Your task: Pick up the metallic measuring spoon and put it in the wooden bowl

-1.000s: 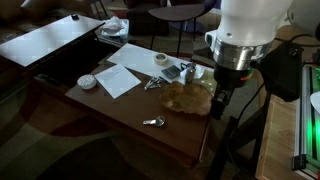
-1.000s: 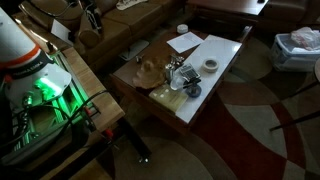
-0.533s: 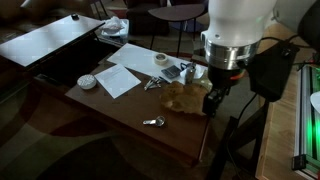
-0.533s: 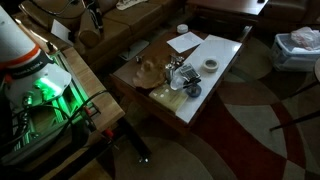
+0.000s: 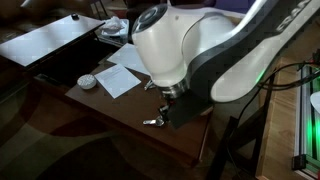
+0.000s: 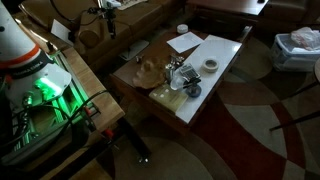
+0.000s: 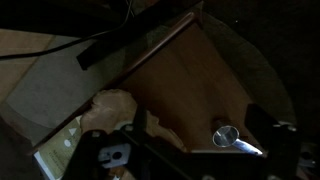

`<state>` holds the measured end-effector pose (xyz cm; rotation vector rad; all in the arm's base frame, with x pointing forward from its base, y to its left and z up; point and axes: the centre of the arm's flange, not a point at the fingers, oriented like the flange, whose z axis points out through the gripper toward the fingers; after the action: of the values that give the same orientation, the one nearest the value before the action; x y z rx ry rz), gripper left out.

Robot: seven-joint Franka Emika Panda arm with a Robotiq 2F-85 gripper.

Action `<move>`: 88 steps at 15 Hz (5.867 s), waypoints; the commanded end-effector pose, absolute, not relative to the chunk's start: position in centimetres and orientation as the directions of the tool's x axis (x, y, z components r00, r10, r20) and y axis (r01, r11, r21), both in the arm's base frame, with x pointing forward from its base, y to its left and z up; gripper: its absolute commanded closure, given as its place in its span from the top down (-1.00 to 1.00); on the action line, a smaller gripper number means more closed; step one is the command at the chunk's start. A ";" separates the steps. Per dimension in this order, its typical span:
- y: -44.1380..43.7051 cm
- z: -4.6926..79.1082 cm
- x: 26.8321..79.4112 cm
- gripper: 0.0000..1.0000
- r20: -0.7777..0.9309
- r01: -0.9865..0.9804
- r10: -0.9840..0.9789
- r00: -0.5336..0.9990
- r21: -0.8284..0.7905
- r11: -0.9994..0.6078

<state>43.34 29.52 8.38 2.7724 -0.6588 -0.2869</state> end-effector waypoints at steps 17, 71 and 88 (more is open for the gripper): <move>27.9 -7.4 52.8 1.00 -0.110 -0.695 -0.723 0.682 0.208 -0.688; 9.4 -2.2 63.1 -0.98 0.095 -0.959 -0.958 0.272 -0.051 -0.278; -0.4 -9.3 55.2 -0.98 -0.218 -0.830 -0.813 0.540 0.017 -0.557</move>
<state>55.20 -0.41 -9.27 2.8335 -1.5150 -0.3260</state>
